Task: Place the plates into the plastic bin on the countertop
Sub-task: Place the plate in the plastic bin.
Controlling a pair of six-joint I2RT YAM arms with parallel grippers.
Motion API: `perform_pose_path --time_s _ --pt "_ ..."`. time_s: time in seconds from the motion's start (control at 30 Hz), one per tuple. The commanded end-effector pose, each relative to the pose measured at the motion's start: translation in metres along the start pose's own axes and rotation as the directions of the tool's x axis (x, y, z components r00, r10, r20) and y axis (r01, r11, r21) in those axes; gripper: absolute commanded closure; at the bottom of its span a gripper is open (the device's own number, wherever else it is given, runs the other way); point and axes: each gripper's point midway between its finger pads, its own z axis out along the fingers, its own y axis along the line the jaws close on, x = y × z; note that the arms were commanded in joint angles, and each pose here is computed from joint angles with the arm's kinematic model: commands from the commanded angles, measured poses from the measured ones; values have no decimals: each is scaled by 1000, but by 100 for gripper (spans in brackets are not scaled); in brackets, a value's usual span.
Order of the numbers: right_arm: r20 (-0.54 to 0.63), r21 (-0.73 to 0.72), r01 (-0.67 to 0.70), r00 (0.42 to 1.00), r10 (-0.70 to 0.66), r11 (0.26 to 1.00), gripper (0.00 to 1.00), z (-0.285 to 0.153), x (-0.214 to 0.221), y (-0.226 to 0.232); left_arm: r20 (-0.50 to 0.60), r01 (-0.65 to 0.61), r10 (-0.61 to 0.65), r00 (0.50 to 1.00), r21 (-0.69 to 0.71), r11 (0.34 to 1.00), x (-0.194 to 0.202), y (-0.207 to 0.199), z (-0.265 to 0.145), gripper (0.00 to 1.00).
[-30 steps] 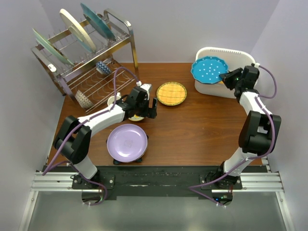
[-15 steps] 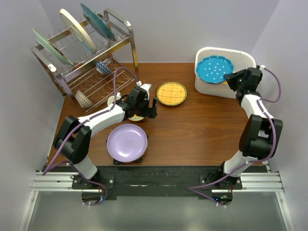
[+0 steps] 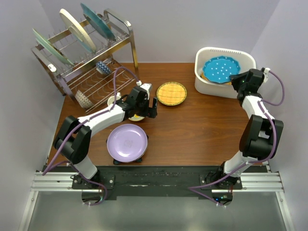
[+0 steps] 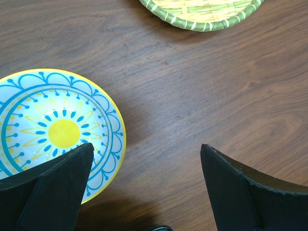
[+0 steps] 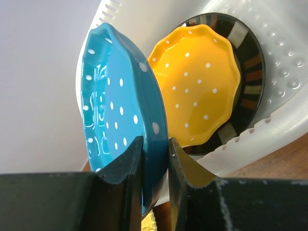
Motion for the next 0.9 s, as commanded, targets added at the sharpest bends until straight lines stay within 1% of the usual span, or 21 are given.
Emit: perform_pose_path --time_s 0.0,0.23,0.37,0.87 --pt "153 -155 -4 988 28 988 100 -10 -46 51 19 0 0 1000 -4 1000 -2 4 2 2" --pt "157 -137 -13 987 35 990 100 5 -44 43 19 2 -2 1000 -2 1000 -4 3 2 2" --pt "150 -157 -21 988 45 987 100 15 -42 43 11 0 0 1000 -2 1000 -3 3 4 2" --pt "109 -146 -25 993 41 989 100 50 -28 31 -17 -3 3 1000 3 1000 0 1 11 3"
